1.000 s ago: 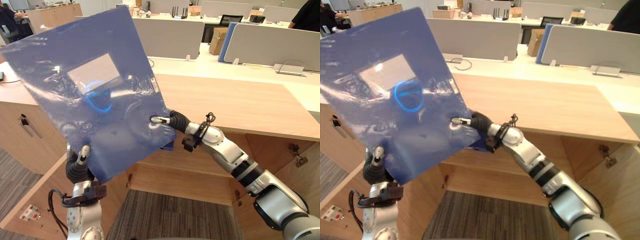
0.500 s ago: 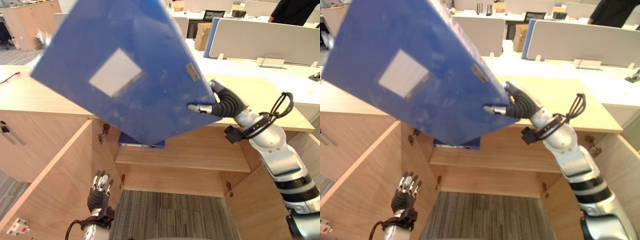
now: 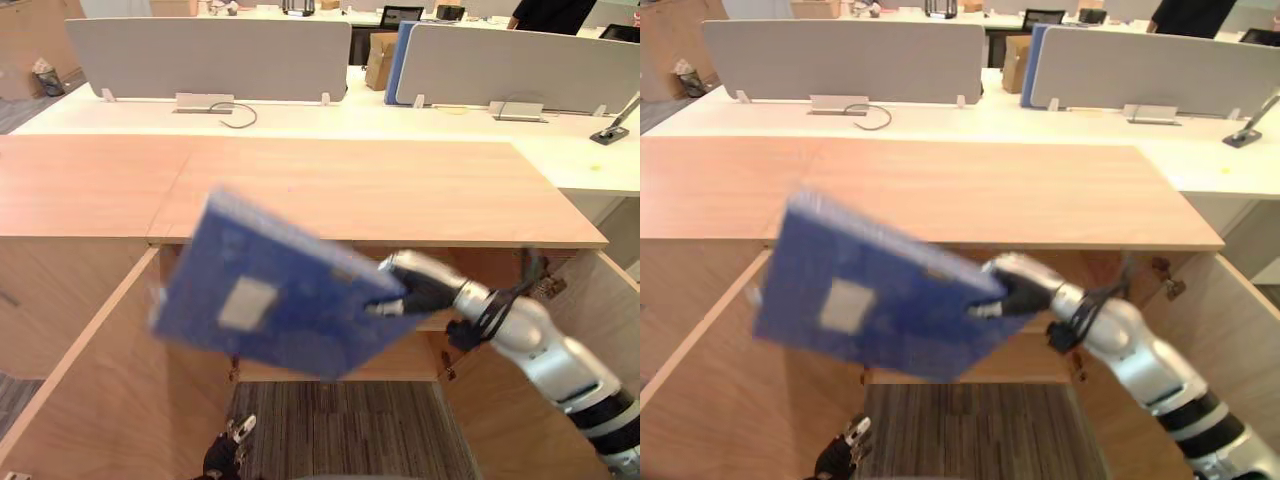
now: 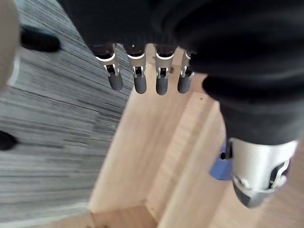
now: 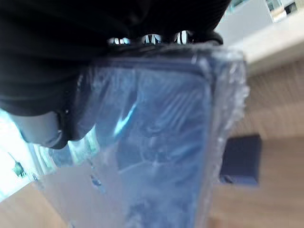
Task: Walk over to the cabinet, pick up the folder, carry it to the office cabinet, place the folder inside the office cabinet, then close the office cabinet door
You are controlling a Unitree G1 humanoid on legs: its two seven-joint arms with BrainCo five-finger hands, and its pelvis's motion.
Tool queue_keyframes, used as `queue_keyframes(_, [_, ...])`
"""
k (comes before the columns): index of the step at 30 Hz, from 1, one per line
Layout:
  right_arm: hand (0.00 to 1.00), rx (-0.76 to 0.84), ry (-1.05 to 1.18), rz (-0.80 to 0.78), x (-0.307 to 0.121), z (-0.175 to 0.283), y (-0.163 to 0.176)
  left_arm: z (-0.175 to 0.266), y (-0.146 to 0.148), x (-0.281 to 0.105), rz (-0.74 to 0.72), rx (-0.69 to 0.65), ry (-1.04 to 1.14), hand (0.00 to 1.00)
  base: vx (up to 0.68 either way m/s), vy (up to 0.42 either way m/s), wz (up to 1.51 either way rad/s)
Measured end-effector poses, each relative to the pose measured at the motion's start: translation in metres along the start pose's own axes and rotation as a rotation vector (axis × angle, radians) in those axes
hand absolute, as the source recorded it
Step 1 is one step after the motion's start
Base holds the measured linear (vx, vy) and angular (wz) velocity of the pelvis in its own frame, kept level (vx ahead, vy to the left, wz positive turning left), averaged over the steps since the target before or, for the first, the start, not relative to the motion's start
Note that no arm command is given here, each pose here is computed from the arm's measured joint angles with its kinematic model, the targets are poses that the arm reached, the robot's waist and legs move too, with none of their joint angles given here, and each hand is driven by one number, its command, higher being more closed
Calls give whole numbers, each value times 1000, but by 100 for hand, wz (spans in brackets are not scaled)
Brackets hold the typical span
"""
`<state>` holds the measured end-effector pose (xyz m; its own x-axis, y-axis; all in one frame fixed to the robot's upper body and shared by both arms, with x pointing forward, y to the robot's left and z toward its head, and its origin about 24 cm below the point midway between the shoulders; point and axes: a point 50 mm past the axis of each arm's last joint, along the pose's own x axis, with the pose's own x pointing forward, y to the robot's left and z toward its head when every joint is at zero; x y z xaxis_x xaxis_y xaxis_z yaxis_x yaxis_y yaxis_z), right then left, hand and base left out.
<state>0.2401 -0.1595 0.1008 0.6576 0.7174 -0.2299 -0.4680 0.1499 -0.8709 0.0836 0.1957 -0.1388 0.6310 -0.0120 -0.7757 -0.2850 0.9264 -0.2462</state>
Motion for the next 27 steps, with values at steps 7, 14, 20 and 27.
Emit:
queue_keyframes(7, [100,0,165,401,-10,-41,86,-5,29,4,78,245,143,0,-8,4,-1])
queue_keyframes(14, [100,-45,350,550,-2,-77,125,-1,28,8,79,222,137,0,-8,3,-1])
queue_keyframes(20, [100,394,702,227,-10,-123,118,7,20,13,72,160,85,0,-28,21,3])
queue_keyframes(27, [100,737,724,-167,6,-128,97,7,16,15,107,65,53,0,-38,87,-14])
